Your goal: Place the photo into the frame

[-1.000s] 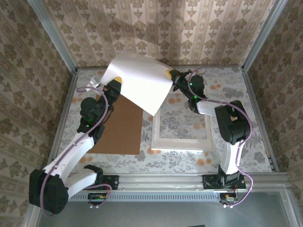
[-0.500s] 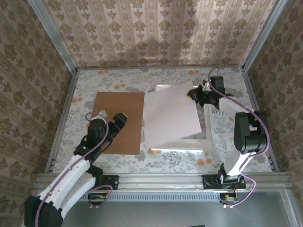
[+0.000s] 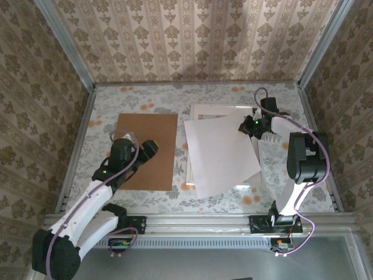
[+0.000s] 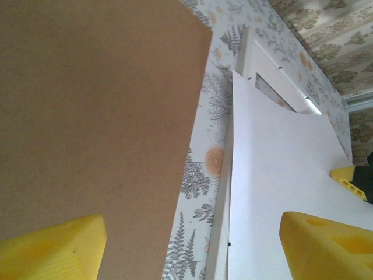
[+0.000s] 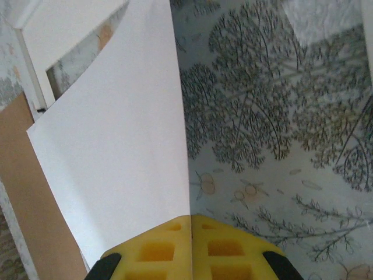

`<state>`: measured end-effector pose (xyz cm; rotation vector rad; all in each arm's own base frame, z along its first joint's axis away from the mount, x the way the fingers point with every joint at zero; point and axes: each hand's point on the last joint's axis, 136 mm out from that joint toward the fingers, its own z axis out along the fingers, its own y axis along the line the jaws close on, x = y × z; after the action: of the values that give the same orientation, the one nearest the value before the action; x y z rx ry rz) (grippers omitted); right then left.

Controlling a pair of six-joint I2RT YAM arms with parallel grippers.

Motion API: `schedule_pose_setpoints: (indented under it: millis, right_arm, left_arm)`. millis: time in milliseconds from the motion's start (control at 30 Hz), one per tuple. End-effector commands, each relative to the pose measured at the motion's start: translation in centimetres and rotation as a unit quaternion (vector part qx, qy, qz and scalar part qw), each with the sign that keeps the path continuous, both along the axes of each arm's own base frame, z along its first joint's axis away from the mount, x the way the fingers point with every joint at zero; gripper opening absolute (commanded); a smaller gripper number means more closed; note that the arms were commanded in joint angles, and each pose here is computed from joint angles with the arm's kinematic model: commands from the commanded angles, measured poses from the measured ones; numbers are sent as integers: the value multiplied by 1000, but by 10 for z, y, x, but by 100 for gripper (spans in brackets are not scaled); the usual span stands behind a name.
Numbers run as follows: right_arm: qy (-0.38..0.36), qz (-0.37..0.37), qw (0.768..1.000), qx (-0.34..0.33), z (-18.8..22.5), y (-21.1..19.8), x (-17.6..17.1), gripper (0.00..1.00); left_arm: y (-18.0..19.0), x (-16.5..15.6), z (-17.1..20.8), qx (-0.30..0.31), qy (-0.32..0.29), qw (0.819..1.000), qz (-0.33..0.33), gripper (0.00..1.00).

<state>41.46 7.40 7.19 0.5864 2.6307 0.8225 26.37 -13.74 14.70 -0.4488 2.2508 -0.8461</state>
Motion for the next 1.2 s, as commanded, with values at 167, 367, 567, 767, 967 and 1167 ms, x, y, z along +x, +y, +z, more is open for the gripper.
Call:
schedule_pose_setpoints:
  millis: [167,367,567,767,967,1167]
  right_arm:
    - [-141,15,990,-4,66,2,14,0]
    - [-162,-35,986,27,71,-3,24,0]
    - [-152,-83,983,59,60,-8,44,0]
    - [-122,-85,989,23,41,-16,42,0]
    - [-113,-84,990,-10,35,-24,39,0]
    - [-101,-73,992,-36,33,-31,38,0]
  left_arm:
    - [-9,17,22,2,-40,999,-23,78]
    - [-14,24,23,1,-42,999,-27,77]
    - [-15,26,26,-1,-42,999,-29,77]
    - [-16,27,26,1,-45,999,-29,77]
    - [-18,29,25,2,-44,998,-34,77]
    - [-19,29,25,1,-43,998,-35,77]
